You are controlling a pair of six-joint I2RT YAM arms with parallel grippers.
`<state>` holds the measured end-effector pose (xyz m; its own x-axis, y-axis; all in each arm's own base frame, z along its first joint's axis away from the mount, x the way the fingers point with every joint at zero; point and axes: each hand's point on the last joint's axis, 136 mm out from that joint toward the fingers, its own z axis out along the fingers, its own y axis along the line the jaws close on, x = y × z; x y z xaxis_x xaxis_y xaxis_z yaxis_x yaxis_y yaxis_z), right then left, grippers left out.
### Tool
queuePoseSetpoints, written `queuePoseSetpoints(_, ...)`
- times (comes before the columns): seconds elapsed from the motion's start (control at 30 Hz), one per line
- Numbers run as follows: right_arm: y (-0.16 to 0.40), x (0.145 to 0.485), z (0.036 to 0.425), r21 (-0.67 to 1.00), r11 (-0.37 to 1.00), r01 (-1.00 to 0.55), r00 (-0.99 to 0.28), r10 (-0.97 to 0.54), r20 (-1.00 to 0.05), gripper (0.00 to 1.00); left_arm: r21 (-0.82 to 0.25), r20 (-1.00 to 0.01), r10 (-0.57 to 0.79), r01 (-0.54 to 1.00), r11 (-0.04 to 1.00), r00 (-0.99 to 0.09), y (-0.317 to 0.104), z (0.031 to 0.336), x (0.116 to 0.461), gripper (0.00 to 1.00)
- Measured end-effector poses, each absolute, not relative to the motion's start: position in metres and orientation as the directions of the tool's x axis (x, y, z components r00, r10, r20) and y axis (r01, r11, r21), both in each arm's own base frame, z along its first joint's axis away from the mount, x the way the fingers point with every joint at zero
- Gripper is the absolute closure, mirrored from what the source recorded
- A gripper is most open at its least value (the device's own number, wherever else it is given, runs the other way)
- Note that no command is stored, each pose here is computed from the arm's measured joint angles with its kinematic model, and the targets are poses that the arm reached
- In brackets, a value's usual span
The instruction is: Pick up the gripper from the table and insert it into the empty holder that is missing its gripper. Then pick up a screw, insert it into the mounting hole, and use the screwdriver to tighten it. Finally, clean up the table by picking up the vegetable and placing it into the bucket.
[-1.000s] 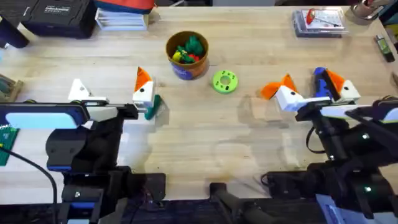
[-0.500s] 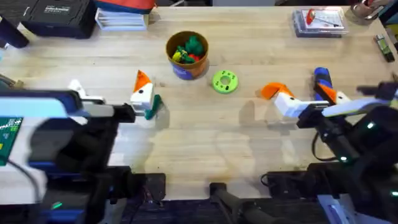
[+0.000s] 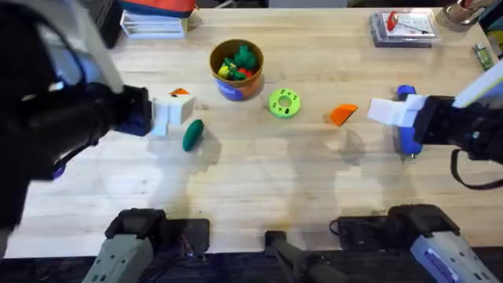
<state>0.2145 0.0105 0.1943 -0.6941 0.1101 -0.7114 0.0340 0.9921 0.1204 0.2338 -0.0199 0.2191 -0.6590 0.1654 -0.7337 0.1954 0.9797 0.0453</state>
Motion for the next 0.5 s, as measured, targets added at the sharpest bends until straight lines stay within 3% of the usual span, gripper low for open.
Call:
queuePoseSetpoints(0.23, 0.005, 0.216, 0.186, 0.097, 0.993, 0.060, -0.723, 0.110, -0.682, 0.007, -0.012, -0.565, 0.173, 0.218, 0.976, -0.807, -0.023, 0.175, 0.232, 0.008)
queuePoseSetpoints(0.5, 0.004, 0.218, 0.188, 0.091, 0.994, 0.063, -0.714, 0.109, -0.692, 0.007, -0.055, -0.407, 0.177, 0.218, 0.974, -0.896, -0.025, 0.128, 0.252, 0.008)
